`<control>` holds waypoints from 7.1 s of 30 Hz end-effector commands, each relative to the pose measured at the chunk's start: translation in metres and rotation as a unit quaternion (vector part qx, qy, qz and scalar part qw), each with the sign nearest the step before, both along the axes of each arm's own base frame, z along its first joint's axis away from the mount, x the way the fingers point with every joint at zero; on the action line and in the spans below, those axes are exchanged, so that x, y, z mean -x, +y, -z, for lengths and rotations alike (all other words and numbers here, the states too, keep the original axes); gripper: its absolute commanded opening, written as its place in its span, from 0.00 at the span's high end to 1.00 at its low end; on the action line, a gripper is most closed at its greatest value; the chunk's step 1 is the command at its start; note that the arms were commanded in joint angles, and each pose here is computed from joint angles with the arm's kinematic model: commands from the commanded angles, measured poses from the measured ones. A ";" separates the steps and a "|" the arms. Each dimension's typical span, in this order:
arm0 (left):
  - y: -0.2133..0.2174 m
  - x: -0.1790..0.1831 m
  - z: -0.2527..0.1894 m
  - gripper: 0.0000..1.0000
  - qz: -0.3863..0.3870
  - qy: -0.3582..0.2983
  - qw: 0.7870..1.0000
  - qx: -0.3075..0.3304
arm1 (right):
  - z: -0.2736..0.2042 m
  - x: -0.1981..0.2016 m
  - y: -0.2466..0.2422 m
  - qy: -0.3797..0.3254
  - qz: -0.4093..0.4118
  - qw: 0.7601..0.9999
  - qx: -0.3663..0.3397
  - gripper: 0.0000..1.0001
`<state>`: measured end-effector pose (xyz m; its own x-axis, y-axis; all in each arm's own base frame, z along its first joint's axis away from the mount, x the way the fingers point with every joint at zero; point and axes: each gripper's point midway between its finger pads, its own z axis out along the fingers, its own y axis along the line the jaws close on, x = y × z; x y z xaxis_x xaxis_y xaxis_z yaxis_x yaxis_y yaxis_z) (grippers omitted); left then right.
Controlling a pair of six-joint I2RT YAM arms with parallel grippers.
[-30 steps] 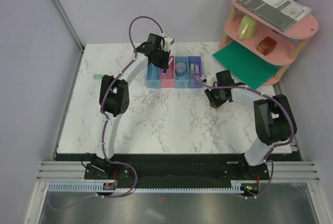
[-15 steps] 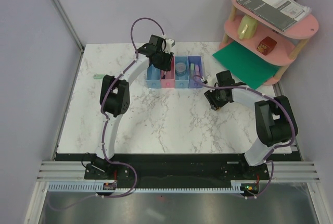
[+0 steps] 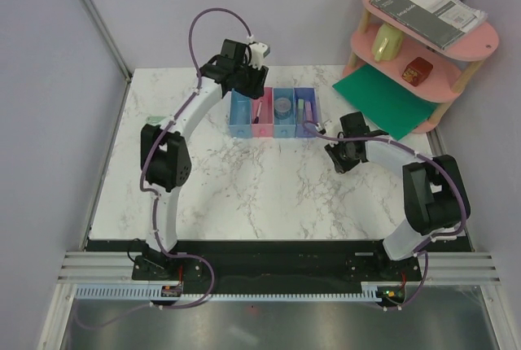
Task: Sort the stationery into containers
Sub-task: Pick up the stationery from the center of the board, then place the stationery in the storage box, then pick up the pen from the center of the board, then place the pen in the storage box, then pick up the stationery from the center of the board.
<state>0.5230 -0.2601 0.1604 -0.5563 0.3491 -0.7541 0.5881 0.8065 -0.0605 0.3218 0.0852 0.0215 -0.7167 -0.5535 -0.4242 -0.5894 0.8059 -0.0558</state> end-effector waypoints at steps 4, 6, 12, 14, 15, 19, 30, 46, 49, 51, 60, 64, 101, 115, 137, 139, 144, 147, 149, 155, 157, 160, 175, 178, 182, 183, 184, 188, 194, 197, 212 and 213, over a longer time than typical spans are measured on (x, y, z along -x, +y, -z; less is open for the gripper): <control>0.075 0.036 -0.047 0.32 0.058 -0.098 0.982 -0.151 | -0.049 -0.014 0.005 -0.048 -0.015 0.999 -0.015 0.84; 0.097 0.045 -0.045 0.31 0.079 -0.108 0.972 -0.194 | -0.079 -0.026 0.013 -0.075 -0.022 0.996 -0.030 0.85; 0.182 0.068 0.017 0.29 0.094 -0.045 0.955 -0.279 | -0.168 -0.067 0.037 -0.168 -0.042 0.982 -0.080 0.84; 0.209 0.065 0.026 0.29 0.075 -0.035 0.954 -0.288 | -0.181 -0.079 0.048 -0.180 -0.051 0.978 -0.089 0.84; 0.218 0.065 0.031 0.30 0.073 -0.030 0.953 -0.293 | -0.202 -0.090 0.053 -0.204 -0.056 0.973 -0.096 0.83; 0.253 0.066 0.053 0.30 0.065 -0.009 0.947 -0.314 | -0.221 -0.124 0.085 -0.226 -0.077 0.965 -0.109 0.83; 0.296 0.065 0.094 0.30 0.034 0.029 0.939 -0.341 | -0.246 -0.196 0.170 -0.280 -0.118 0.941 -0.151 0.83; 0.300 0.073 0.139 0.38 0.024 0.091 0.957 -0.273 | -0.201 -0.209 0.257 -0.292 -0.157 0.926 -0.183 0.78; 0.293 0.079 0.143 0.39 0.032 0.103 0.961 -0.254 | -0.187 -0.207 0.274 -0.290 -0.167 0.925 -0.181 0.79; 0.293 0.079 0.141 0.39 0.026 0.104 0.962 -0.251 | -0.174 -0.207 0.283 -0.286 -0.171 0.926 -0.176 0.79; 0.287 0.055 0.101 0.44 -0.023 0.063 0.973 -0.220 | -0.135 -0.202 0.311 -0.273 -0.190 0.929 -0.162 0.79; 0.276 0.053 0.087 0.45 -0.027 0.050 0.978 -0.199 | -0.127 -0.202 0.315 -0.271 -0.191 0.930 -0.161 0.80; 0.251 0.096 0.175 0.82 -0.008 0.173 0.972 -0.161 | -0.230 -0.163 0.223 -0.361 -0.147 0.920 -0.030 0.13; 0.237 0.101 0.174 0.77 -0.002 0.190 0.967 -0.173 | -0.265 -0.154 0.119 -0.356 -0.047 0.933 -0.027 0.02; 0.086 0.067 -0.062 0.98 0.044 0.097 0.981 0.164 | -0.196 -0.101 -0.009 -0.266 0.091 0.958 -0.047 0.02; 0.061 0.062 -0.078 0.98 0.057 0.090 0.974 0.198 | -0.185 -0.098 -0.002 -0.251 0.082 0.963 -0.061 0.02; -0.007 0.056 -0.077 0.98 0.095 0.091 0.962 0.241 | -0.159 -0.089 0.010 -0.219 0.054 0.971 -0.079 0.02; -0.035 0.037 -0.063 0.98 0.099 0.085 0.960 0.249 | -0.129 -0.078 0.010 -0.184 0.045 0.979 -0.075 0.02; -0.044 0.025 -0.058 0.98 0.095 0.078 0.960 0.250 | -0.122 -0.074 0.009 -0.178 0.045 0.980 -0.073 0.02; -0.047 -0.019 -0.031 0.98 0.056 0.038 0.973 0.222 | -0.123 -0.064 0.001 -0.184 0.046 0.980 -0.068 0.02; -0.045 -0.023 -0.023 0.98 0.048 0.033 0.976 0.209 | -0.126 -0.064 -0.002 -0.188 0.049 0.979 -0.066 0.02; -0.038 -0.024 -0.010 0.98 0.031 0.029 0.980 0.192 | -0.128 -0.064 -0.004 -0.190 0.052 0.978 -0.068 0.02; -0.025 -0.018 0.009 0.50 0.017 0.014 0.989 0.144 | -0.138 -0.063 -0.008 -0.200 0.058 0.975 -0.075 0.02; -0.026 -0.014 -0.016 0.31 0.030 -0.003 0.987 0.156 | -0.138 -0.062 -0.010 -0.200 0.060 0.975 -0.073 0.02; -0.020 0.002 -0.062 0.24 0.082 -0.055 0.986 0.136 | -0.141 -0.060 -0.013 -0.203 0.063 0.974 -0.073 0.02; -0.014 0.005 -0.070 0.22 0.094 -0.071 0.986 0.121 | -0.142 -0.060 -0.013 -0.205 0.061 0.974 -0.072 0.02; -0.004 0.016 -0.092 0.20 0.106 -0.094 0.985 0.101 | -0.144 -0.060 -0.014 -0.206 0.062 0.974 -0.072 0.02; 0.052 0.037 -0.084 0.06 0.206 -0.175 0.960 -0.074 | -0.147 -0.059 -0.018 -0.210 0.061 0.973 -0.068 0.02; 0.184 0.031 -0.035 0.02 0.218 -0.150 0.921 -0.285 | -0.146 -0.061 -0.015 -0.208 0.057 0.973 -0.079 0.02; 0.237 0.023 -0.018 0.02 0.211 -0.121 0.916 -0.319 | -0.144 -0.060 -0.014 -0.204 0.056 0.974 -0.084 0.02; 0.347 -0.017 0.049 0.02 0.303 -0.089 0.848 -0.426 | -0.144 -0.057 -0.014 -0.198 0.057 0.975 -0.085 0.02; 0.352 -0.018 0.051 0.01 0.305 -0.085 0.845 -0.431 | -0.143 -0.056 -0.013 -0.195 0.057 0.975 -0.086 0.02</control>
<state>0.5278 0.0700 0.1114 -0.0916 0.9651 -0.2455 0.8429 0.2064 0.4969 0.3798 0.0694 0.1553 -0.5522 -0.3851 -0.7394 -0.4481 0.8850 -0.1263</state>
